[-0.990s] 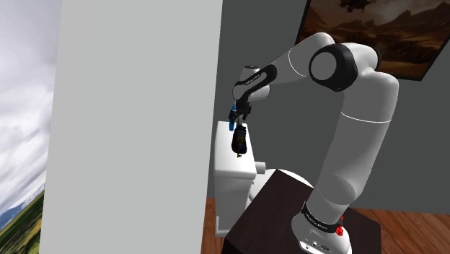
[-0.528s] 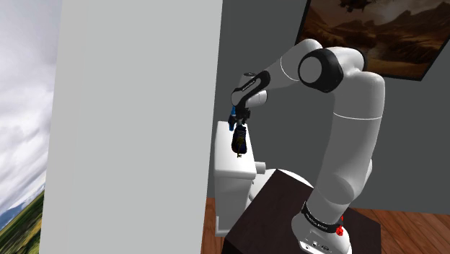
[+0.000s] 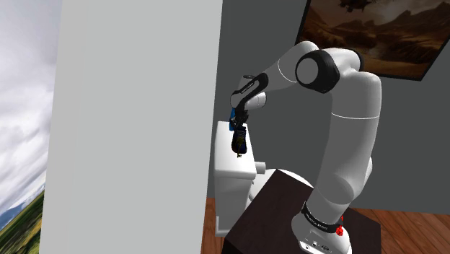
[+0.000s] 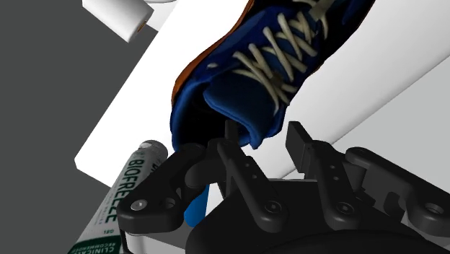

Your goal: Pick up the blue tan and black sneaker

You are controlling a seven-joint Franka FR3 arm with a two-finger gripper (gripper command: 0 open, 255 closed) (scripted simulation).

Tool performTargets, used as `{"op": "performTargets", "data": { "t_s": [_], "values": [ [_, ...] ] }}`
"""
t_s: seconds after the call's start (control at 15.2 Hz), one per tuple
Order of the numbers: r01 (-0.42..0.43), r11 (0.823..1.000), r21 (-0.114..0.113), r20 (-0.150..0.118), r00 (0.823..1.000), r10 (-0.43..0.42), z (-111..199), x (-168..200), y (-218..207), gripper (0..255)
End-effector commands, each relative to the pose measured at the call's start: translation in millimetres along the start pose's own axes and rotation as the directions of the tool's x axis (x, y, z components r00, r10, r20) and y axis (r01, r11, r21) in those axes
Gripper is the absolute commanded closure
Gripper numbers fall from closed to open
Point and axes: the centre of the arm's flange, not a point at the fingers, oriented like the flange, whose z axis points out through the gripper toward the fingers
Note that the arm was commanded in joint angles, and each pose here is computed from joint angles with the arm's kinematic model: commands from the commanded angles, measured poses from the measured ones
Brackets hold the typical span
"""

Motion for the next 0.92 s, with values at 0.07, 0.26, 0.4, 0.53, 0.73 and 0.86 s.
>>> {"op": "performTargets", "data": {
  "t_s": [0.07,0.26,0.4,0.53,0.73,0.86],
  "values": [
    [0.001,1.000,0.001,0.002,1.000,-0.001,0.8,-0.4,-1.0,255],
    [0.001,1.000,0.001,0.002,1.000,-0.001,0.3,-0.8,-0.4,255],
    [0.001,1.000,0.001,0.002,1.000,-0.001,-10.1,0.8,0.3,255],
    [0.001,1.000,0.001,0.002,1.000,-0.001,-20.6,2.3,1.0,255],
    [0.001,1.000,0.001,0.002,1.000,-0.001,-36.2,4.6,2.0,255],
    [0.001,1.000,0.001,0.002,1.000,-0.001,-46.6,6.1,2.7,255]
  ]
}}
